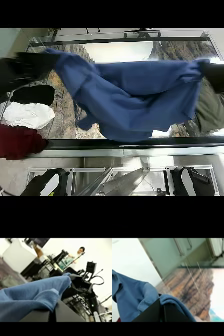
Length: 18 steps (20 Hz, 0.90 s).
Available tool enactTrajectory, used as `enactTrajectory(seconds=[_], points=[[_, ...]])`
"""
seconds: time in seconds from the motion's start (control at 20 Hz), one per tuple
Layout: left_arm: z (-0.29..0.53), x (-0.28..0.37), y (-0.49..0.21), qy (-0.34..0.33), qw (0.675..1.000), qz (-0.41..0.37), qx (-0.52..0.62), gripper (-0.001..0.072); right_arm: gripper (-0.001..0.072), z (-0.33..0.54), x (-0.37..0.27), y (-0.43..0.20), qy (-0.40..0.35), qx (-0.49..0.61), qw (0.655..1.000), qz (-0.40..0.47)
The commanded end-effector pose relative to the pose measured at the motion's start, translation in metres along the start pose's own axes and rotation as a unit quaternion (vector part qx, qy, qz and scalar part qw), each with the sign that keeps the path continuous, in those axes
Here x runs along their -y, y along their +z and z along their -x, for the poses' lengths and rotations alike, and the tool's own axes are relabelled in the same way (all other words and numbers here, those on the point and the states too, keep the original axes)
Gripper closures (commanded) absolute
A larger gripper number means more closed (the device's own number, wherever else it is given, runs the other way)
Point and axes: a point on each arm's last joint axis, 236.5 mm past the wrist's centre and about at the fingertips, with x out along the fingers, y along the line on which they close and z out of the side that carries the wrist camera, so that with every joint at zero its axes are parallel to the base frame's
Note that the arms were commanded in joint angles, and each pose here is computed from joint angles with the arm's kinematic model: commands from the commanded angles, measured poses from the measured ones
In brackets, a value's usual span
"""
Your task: Fold the shirts.
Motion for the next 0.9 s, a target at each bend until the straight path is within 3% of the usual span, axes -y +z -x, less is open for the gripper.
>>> enactTrajectory(seconds=[0.0, 0.15, 0.2, 0.25, 0.3, 0.35, 0.5, 0.6, 0.75, 0.85], points=[[-0.026, -0.096, -0.034, 0.045, 0.994, 0.093, -0.044, 0.0683, 0.0698, -0.039, 0.074, -0.068, -0.065, -0.069, 0.993, -0.073], [-0.034, -0.208, -0.053, 0.095, 0.984, 0.148, -0.043, 0.0685, 0.0676, -0.072, 0.172, -0.167, -0.150, -0.143, 0.964, -0.168], [-0.032, -0.241, -0.057, 0.110, 0.980, 0.165, -0.035, 0.0681, 0.0484, -0.078, 0.205, -0.196, -0.179, -0.161, 0.951, -0.195], [-0.028, -0.272, -0.059, 0.125, 0.974, 0.185, -0.027, 0.0405, 0.0249, -0.082, 0.229, -0.217, -0.194, -0.175, 0.940, -0.217], [-0.021, -0.295, -0.056, 0.133, 0.971, 0.200, -0.022, 0.0087, 0.0187, -0.084, 0.247, -0.229, -0.198, -0.189, 0.932, -0.237], [-0.012, -0.314, -0.049, 0.135, 0.967, 0.214, -0.015, -0.0007, 0.0187, -0.085, 0.256, -0.232, -0.193, -0.198, 0.928, -0.250], [0.024, -0.340, -0.029, 0.141, 0.969, 0.200, -0.029, -0.0006, 0.0192, -0.071, 0.256, -0.209, -0.156, -0.199, 0.928, -0.274], [0.049, -0.364, -0.030, 0.202, 0.959, 0.188, -0.067, -0.0006, 0.0194, -0.046, 0.247, -0.202, -0.141, -0.212, 0.923, -0.288], [0.069, -0.397, -0.038, 0.293, 0.934, 0.162, -0.127, -0.0005, 0.0255, -0.008, 0.219, -0.242, -0.150, -0.279, 0.887, -0.337], [0.054, -0.407, -0.038, 0.309, 0.928, 0.146, -0.150, 0.0004, 0.0254, 0.011, 0.197, -0.284, -0.174, -0.310, 0.856, -0.374]])
